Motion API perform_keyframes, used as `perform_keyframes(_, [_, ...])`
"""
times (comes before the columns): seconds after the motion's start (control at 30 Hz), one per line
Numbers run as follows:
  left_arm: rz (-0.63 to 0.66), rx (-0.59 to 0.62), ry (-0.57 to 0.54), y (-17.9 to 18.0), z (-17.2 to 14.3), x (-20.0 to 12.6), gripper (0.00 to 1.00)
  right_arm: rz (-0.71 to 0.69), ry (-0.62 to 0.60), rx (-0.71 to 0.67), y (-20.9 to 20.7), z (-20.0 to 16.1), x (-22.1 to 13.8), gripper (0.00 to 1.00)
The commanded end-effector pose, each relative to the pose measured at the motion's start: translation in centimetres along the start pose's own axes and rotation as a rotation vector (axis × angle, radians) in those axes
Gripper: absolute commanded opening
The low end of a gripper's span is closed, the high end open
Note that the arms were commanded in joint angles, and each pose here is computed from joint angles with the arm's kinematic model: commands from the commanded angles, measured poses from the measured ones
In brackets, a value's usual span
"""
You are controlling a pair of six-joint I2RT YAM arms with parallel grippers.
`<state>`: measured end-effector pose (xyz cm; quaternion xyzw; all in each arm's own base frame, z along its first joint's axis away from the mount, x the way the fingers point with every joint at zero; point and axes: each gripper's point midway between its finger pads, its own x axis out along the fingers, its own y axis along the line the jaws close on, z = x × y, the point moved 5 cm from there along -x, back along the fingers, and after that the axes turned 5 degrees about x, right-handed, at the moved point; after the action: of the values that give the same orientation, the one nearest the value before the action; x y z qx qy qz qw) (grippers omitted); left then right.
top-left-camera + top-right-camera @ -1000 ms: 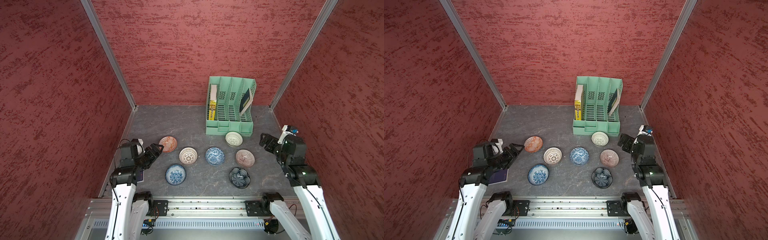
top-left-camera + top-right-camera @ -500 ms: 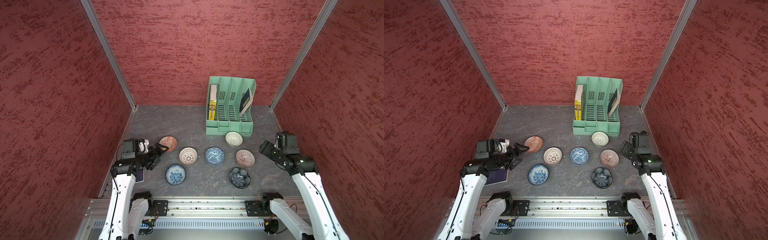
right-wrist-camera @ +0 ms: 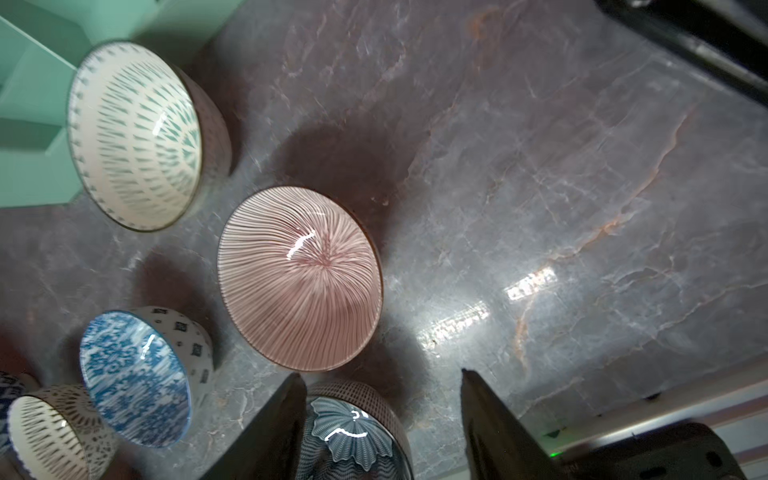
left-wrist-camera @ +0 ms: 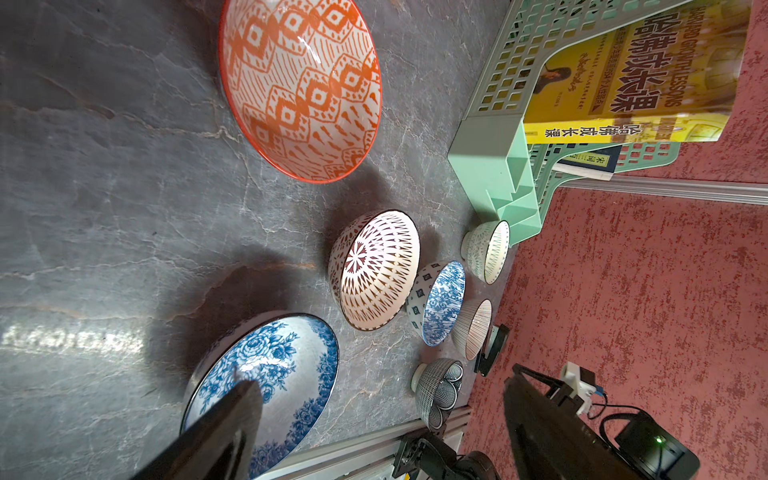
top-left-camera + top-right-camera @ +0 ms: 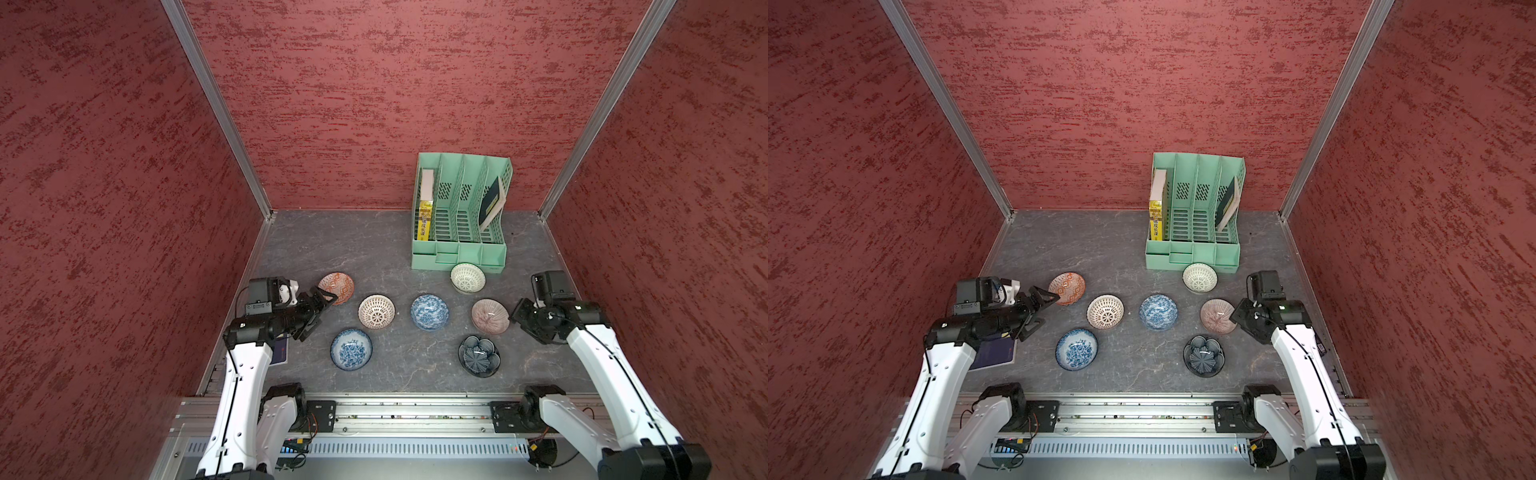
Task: Stack the bowls
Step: Pick up the bowl from the center of the board.
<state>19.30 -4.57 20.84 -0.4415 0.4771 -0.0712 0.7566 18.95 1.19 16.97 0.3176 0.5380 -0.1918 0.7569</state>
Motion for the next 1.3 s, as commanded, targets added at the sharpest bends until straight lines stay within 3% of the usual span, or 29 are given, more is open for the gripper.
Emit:
perform_keyframes(0.0, [0.008, 0.024, -0.020, 0.4, 0.4, 0.3, 0.95, 0.025, 0.001, 0.060, 0.5, 0.1, 1.2, 0.57])
perform_keyframes(0.27, [0.006, 0.023, -0.025, 0.5, 0.6, 0.4, 0.95, -0.027, 0.036, 0.069, 0.0, -0.1, 3.8, 0.56])
perform_keyframes(0.57, [-0.003, 0.026, -0.022, 0.4, 0.6, 0.4, 0.95, -0.043, 0.044, 0.058, 0.2, 0.3, 5.0, 0.45])
perform_keyframes(0.97, [-0.009, 0.029, -0.019, 0.3, 0.5, 0.4, 0.95, -0.054, 0.065, 0.049, 0.6, 0.6, 6.5, 0.36])
perform_keyframes(1.27, [-0.012, 0.034, -0.025, 0.3, 0.5, 0.2, 0.95, -0.061, 0.080, 0.046, 0.5, 0.4, 7.3, 0.22])
